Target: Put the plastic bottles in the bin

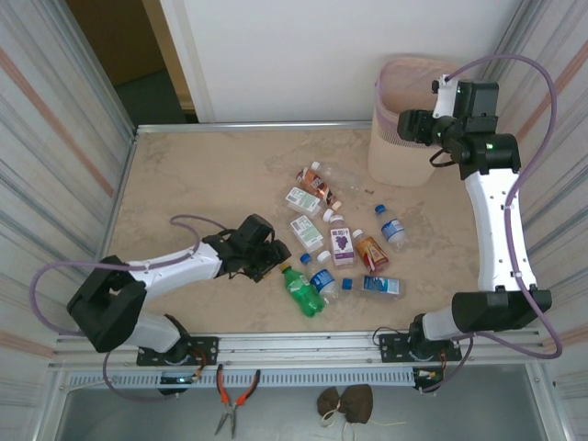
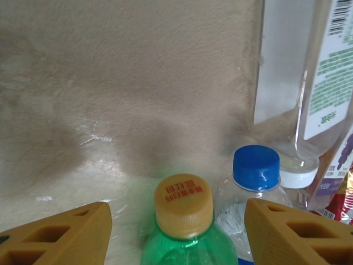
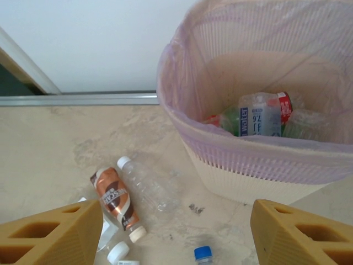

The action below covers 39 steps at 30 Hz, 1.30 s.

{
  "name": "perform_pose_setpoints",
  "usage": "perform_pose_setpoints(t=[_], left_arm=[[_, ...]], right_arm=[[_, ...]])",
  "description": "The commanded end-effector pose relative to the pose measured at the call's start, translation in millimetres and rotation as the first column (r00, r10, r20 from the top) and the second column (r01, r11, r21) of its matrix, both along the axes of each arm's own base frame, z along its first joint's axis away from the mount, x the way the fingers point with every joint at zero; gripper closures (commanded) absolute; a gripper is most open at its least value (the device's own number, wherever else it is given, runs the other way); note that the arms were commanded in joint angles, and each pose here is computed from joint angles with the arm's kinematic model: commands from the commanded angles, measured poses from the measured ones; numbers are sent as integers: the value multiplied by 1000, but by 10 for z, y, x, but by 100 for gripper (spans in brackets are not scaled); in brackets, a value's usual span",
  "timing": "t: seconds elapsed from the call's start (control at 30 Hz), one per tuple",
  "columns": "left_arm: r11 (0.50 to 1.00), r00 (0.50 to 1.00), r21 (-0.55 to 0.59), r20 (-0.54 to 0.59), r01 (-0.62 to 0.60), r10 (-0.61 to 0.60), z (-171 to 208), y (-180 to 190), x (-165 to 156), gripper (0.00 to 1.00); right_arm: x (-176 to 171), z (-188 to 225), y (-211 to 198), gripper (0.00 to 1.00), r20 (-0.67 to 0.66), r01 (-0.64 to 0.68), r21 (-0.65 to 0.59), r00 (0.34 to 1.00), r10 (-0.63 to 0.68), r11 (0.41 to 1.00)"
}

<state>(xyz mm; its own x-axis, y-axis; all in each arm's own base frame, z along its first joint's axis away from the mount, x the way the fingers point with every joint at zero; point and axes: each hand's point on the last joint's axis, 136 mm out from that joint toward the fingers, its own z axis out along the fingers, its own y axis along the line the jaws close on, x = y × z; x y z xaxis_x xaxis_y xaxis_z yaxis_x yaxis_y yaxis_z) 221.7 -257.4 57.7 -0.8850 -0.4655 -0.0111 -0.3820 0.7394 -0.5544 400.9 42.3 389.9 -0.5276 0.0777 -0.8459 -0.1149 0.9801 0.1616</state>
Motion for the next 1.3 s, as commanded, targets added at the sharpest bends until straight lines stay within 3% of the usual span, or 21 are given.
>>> perform_pose_setpoints(t=[0.0,0.67,1.0,1.27], left_arm=[[996,999,-79,-26,-29,27,-1,-161,30,38],[996,994,-53,-94,-66,61,-266,-155,54,57],[997,996,-36,-63,-71,69,-196,-56,81,69],[999,998,-21,29,-46,47,82,108,123,72]], right_arm=[[-68,123,98,30,41,-24,31,999,23,999],[-194,105,193,30,39,-50,8,998,50,999],[-275,67,228,31,39,-47,-8,998,47,999],[-381,74,344,31,49,-65,5,997,65,998]])
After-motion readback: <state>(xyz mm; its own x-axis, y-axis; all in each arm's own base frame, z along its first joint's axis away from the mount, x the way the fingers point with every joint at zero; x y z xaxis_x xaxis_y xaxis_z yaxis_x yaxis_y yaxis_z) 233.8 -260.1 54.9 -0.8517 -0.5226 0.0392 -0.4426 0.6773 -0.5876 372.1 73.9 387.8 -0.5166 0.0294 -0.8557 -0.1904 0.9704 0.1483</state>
